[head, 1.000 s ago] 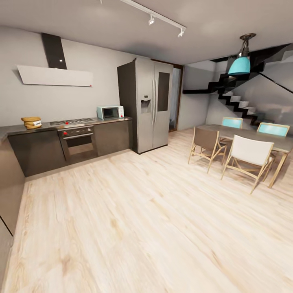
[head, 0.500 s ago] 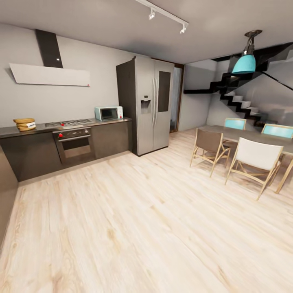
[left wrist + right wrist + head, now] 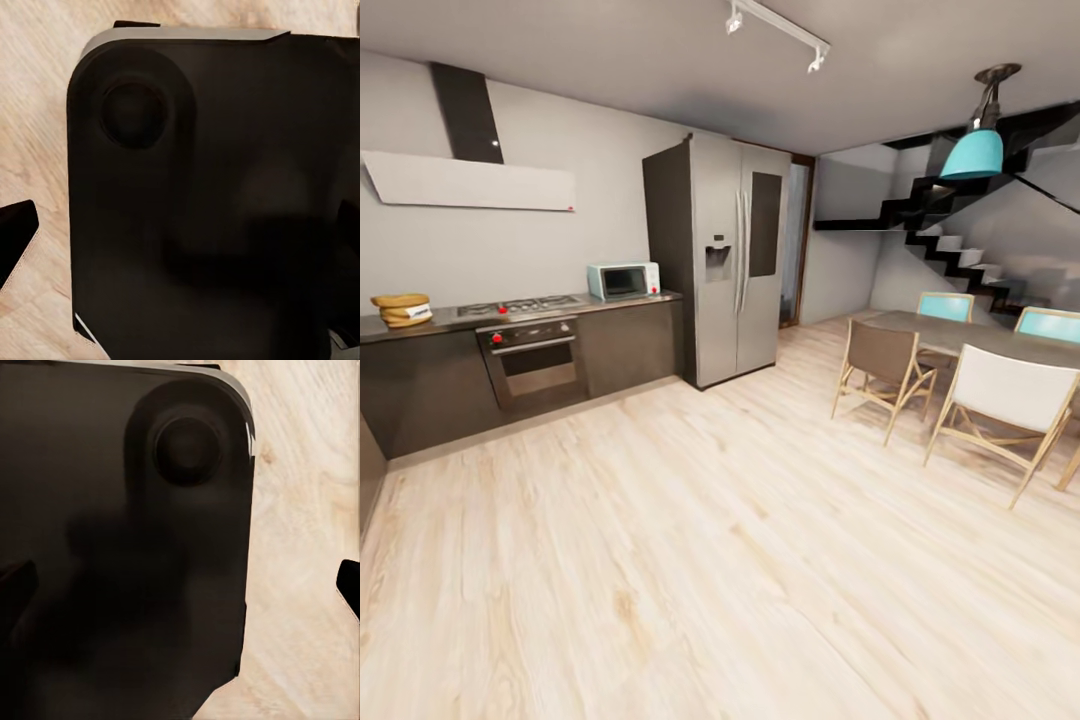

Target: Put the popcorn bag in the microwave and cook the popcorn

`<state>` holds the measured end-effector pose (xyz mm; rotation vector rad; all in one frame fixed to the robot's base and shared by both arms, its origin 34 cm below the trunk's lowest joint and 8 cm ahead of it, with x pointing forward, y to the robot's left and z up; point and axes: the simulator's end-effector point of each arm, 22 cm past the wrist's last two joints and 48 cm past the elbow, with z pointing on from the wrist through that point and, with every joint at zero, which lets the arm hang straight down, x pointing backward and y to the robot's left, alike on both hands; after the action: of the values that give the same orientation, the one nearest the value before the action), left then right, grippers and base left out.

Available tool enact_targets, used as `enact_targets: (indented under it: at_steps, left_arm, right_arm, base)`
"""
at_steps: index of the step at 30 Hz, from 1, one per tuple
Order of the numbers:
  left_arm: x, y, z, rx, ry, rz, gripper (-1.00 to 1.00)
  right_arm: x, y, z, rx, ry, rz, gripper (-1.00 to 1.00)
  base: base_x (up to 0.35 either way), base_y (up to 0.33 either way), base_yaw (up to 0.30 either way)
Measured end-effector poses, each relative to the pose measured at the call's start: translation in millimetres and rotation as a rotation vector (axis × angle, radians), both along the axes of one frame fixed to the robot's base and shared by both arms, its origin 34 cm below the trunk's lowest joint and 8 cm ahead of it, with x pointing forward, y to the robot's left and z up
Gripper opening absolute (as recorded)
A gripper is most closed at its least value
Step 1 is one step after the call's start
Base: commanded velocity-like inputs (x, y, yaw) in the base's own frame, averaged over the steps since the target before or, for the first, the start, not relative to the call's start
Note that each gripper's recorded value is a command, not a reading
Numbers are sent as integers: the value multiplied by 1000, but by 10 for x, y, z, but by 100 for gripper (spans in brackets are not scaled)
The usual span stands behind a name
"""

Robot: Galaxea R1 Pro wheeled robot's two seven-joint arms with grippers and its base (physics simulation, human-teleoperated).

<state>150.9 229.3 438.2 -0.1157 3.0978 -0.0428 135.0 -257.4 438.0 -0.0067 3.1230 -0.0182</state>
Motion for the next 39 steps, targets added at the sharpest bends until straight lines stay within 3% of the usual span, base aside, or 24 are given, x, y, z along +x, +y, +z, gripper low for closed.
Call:
enact_targets:
  at_steps: [17, 39]
  left_arm:
    - [2, 3, 0, 0, 0, 0, 100]
    - [0, -4, 0, -1, 1, 0, 100]
  right_arm:
    - [2, 3, 0, 1, -1, -3, 100]
    - [10, 3, 0, 0, -5, -2, 100]
  base:
    - [332, 0, 9]
    - [332, 0, 235]
